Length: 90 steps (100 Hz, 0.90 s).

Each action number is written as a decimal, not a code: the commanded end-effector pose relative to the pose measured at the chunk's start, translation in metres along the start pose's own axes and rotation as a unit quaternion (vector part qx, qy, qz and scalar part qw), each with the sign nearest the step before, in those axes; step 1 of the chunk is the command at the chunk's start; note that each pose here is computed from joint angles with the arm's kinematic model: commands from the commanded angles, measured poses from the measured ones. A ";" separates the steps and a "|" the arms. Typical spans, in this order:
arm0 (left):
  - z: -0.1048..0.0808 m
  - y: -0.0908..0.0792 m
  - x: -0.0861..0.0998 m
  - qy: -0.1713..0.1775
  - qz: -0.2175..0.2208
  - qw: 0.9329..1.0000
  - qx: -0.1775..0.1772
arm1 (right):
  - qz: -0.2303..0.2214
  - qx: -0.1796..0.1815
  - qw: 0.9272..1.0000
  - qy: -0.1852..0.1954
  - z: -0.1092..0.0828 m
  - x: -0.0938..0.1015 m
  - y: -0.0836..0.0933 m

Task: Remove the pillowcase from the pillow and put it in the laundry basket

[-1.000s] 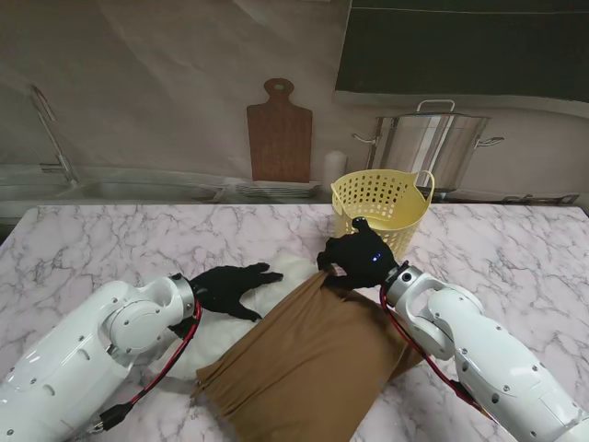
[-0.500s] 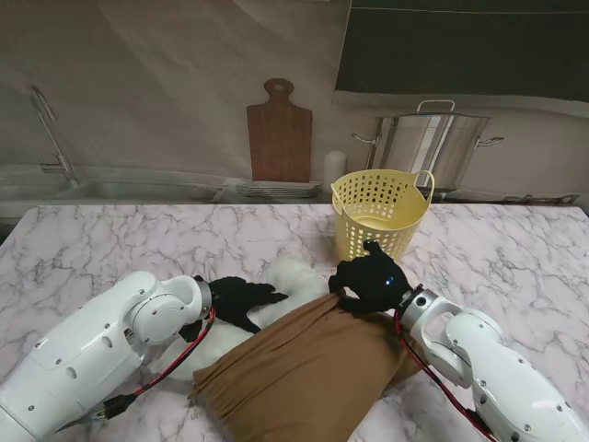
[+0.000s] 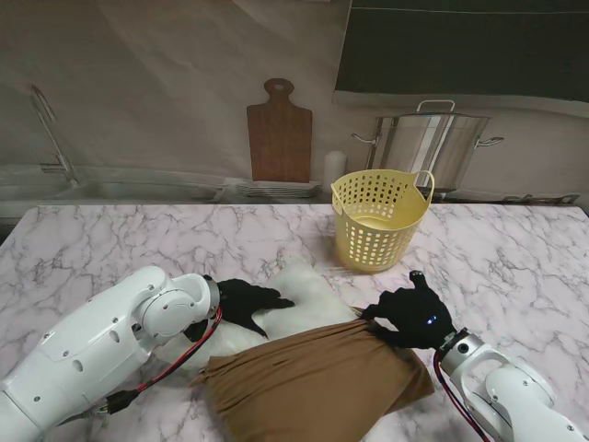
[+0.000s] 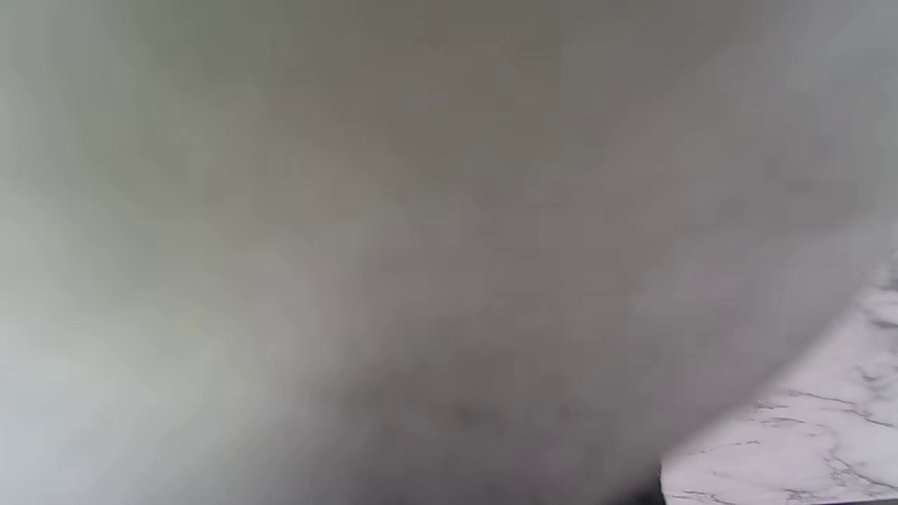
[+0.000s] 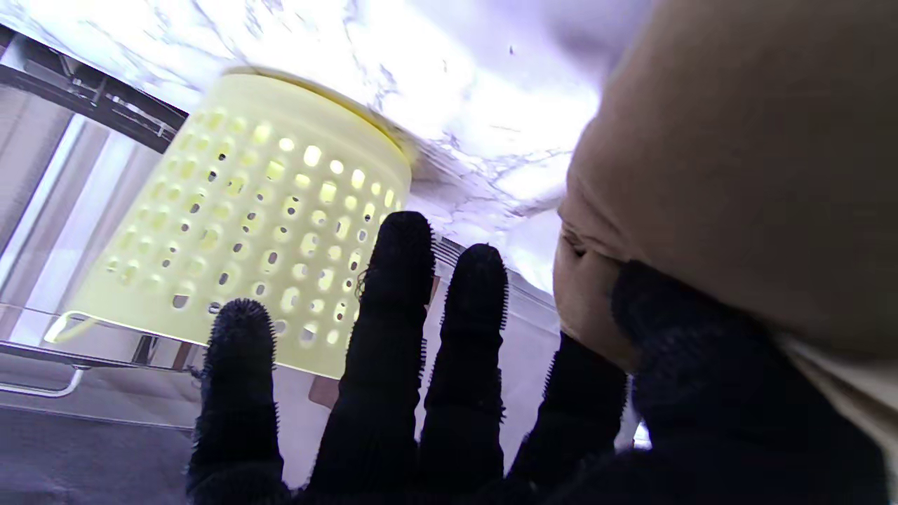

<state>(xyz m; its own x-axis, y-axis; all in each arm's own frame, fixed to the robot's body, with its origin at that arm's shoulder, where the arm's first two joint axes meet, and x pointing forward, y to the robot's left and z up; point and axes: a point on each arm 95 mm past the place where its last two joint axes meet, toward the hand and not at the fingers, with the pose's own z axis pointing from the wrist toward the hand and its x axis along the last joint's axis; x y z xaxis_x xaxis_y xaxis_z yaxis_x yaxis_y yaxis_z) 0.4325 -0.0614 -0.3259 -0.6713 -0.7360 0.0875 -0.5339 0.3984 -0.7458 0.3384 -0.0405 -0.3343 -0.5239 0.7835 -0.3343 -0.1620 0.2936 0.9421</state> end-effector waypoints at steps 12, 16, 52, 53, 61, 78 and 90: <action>0.000 0.038 -0.010 -0.016 -0.011 0.999 -0.042 | -0.005 0.024 1.000 -0.006 0.000 -0.010 -0.001; -0.002 0.036 -0.008 -0.014 -0.010 0.999 -0.035 | 0.003 0.023 1.000 -0.003 0.003 -0.008 0.002; 0.003 0.016 0.009 0.022 -0.019 1.000 0.009 | 0.110 -0.037 0.993 0.009 0.028 0.010 0.060; 0.004 0.016 0.009 0.022 -0.020 1.000 0.009 | 0.113 -0.039 0.993 0.009 0.028 0.011 0.062; 0.007 0.012 0.011 0.023 -0.022 0.999 0.005 | 0.125 -0.050 0.991 0.012 0.030 0.018 0.072; 0.011 0.009 0.011 0.018 -0.024 0.999 -0.010 | 0.162 -0.058 0.985 0.032 0.030 0.046 0.082; 0.011 0.010 0.008 0.010 -0.027 0.999 -0.017 | 0.155 -0.009 0.985 0.070 0.028 0.069 0.074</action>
<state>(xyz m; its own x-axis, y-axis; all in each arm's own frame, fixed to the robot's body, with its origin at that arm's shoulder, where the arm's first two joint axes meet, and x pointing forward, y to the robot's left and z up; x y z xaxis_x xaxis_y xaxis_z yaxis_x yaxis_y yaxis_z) 0.4342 -0.0750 -0.3219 -0.6672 -0.7322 0.1365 -0.5408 0.3502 -0.7648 0.3254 0.0418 -0.2734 -0.6287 0.7773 -0.0217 -0.0542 -0.0159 0.9984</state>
